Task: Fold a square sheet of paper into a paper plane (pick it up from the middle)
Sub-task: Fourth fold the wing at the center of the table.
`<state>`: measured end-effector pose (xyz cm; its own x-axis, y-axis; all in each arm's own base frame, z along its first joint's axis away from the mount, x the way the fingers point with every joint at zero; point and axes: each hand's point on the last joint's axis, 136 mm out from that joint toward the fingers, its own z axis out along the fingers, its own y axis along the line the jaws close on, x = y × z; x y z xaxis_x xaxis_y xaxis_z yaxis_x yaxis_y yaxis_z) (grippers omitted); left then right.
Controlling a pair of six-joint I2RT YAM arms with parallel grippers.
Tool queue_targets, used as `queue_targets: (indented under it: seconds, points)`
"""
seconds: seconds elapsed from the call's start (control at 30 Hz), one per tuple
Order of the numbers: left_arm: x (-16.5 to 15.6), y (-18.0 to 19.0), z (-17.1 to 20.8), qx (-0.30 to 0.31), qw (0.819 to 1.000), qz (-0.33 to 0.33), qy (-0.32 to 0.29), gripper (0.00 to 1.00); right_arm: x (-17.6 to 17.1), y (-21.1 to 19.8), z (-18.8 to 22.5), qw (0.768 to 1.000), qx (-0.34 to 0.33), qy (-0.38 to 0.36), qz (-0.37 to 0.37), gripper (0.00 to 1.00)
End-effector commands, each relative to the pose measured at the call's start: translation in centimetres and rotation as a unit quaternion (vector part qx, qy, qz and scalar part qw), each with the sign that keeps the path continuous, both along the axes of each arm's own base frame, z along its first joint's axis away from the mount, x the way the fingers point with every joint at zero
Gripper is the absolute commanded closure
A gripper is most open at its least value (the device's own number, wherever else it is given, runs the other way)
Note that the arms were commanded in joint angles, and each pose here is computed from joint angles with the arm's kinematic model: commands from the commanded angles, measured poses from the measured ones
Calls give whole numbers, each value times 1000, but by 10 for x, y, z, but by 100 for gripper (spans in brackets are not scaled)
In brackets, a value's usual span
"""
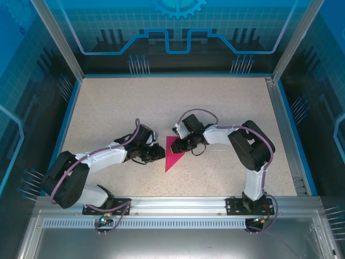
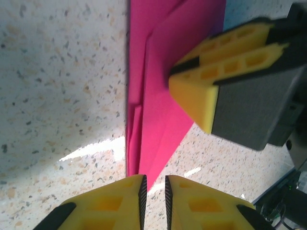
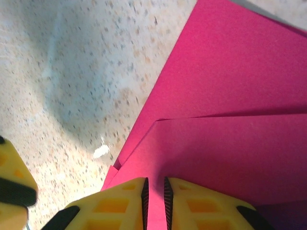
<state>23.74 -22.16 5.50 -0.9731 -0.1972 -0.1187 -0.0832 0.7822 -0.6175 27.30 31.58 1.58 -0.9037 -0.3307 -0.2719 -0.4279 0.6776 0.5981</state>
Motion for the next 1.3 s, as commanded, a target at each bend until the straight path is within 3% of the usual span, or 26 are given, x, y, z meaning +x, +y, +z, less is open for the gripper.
queue_targets:
  seconds: [0.0, 0.1, 0.3, 0.53, 1.03, 1.27]
  points:
    - [10, 1, 4, 14, 1000, 7, -11, 78, -16, -19, 1, 999, -46, 22, -7, 79]
    - [15, -4, 7, 7, 1000, 4, -12, 77, -11, -17, 19, 999, -31, 9, -26, 77]
    - [19, -7, 7, 9, 1000, -3, -14, 63, -8, -43, 30, 994, -55, -7, -97, 71]
    - [23, -13, 2, 11, 1000, -13, -6, 60, -13, -78, 22, 978, -50, 38, -201, 62]
    - [34, -14, -21, 53, 998, -27, 21, 61, -9, -54, 4, 974, -22, 98, -201, 57]
    - [35, -12, -29, 68, 997, -29, 31, 63, -13, -48, 3, 975, -3, 108, -194, 64]
